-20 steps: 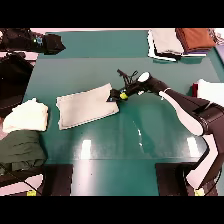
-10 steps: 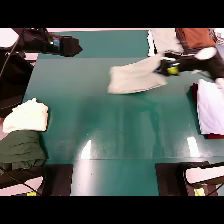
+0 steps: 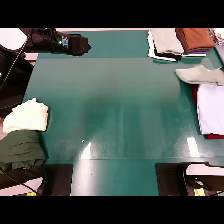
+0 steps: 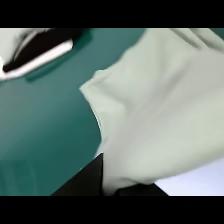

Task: Fold the shirts.

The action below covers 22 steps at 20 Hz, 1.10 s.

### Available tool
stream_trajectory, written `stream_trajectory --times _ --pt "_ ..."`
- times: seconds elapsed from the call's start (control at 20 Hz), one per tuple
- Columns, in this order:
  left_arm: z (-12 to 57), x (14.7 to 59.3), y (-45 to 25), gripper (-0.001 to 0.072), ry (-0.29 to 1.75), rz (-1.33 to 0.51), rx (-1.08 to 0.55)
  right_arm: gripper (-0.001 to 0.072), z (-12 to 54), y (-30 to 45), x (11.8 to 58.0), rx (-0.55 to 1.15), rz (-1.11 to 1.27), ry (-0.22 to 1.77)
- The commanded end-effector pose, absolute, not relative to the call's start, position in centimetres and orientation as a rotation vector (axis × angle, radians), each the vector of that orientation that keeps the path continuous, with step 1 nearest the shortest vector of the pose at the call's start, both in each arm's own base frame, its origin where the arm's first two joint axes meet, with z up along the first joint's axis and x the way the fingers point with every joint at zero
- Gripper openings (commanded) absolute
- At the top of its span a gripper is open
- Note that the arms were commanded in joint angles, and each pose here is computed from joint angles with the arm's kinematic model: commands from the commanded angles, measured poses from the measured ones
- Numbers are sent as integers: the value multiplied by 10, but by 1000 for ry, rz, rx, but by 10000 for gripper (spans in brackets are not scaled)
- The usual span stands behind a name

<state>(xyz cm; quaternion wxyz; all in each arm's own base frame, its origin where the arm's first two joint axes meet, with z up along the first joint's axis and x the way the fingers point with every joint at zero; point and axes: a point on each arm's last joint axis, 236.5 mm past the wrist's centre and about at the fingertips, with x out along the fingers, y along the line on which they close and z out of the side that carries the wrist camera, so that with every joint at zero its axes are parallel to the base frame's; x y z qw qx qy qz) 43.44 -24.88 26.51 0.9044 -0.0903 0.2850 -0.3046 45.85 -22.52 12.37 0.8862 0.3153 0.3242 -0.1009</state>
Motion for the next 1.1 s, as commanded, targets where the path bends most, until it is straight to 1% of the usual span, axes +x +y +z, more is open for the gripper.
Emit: stream_trajectory --times 0.0,0.25,0.45,0.65,1.05 --pt "266 434 -250 26 590 -629 -195 20 161 -254 458 620 -243 564" --pt "264 432 -250 26 599 -631 -192 20 228 -248 465 524 -203 477" --pt "260 429 -250 26 620 -635 -185 20 241 -243 449 507 -187 503" --pt "259 429 -250 27 623 -635 -183 20 228 -258 407 449 -297 572" --pt "259 429 -250 27 621 -638 -175 20 184 -251 314 550 -434 642"
